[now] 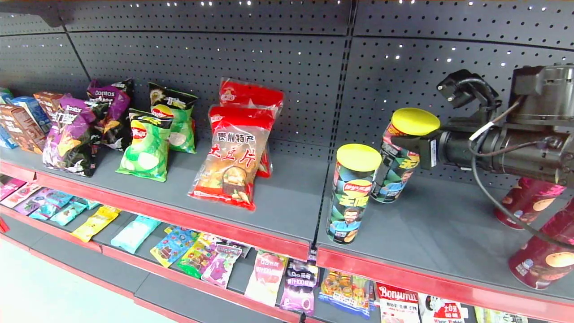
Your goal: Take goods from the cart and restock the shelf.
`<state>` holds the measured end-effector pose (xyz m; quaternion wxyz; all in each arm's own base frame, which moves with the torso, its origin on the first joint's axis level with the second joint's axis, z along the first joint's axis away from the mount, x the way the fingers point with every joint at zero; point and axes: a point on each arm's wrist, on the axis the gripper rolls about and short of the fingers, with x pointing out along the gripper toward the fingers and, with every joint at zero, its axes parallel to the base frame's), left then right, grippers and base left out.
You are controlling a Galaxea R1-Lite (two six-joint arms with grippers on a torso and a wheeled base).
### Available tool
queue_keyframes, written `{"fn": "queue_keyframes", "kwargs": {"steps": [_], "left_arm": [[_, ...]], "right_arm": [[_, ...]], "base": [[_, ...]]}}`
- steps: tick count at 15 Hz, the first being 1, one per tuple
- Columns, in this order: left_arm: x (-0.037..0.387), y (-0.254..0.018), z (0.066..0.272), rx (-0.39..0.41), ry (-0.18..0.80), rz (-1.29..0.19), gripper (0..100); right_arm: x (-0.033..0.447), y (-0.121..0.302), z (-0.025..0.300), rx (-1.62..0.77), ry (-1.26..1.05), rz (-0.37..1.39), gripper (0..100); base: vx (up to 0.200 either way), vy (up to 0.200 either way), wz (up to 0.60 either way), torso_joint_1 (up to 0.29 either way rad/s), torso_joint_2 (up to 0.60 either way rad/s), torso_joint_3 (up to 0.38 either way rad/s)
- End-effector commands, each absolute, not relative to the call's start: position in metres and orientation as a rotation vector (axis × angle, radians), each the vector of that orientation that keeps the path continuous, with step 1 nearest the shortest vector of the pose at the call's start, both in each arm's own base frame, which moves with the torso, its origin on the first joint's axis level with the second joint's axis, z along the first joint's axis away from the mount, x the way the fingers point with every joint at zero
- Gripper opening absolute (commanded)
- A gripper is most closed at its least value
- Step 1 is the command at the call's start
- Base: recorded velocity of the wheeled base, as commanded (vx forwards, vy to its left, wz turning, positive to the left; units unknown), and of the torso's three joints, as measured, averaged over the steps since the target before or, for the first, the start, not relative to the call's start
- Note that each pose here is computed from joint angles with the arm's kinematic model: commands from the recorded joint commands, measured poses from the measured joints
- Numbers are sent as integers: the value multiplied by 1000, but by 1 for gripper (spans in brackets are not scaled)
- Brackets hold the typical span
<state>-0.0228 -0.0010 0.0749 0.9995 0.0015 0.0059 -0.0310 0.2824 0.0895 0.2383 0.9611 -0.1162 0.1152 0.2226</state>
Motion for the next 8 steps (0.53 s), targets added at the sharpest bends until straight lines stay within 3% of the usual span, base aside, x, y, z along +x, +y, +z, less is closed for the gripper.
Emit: {"fn": "queue_keyframes", "kwargs": {"steps": [1,8], "left_arm": [[-23,-1,75,3,12,-61,100],[-23,-1,75,3,12,-61,100]], "right_arm": [[295,94,231,-239,256,456,0],[322,110,221,-246,275,454,0]], "base": [[0,0,0,0,0,0],[0,0,0,0,0,0]]}}
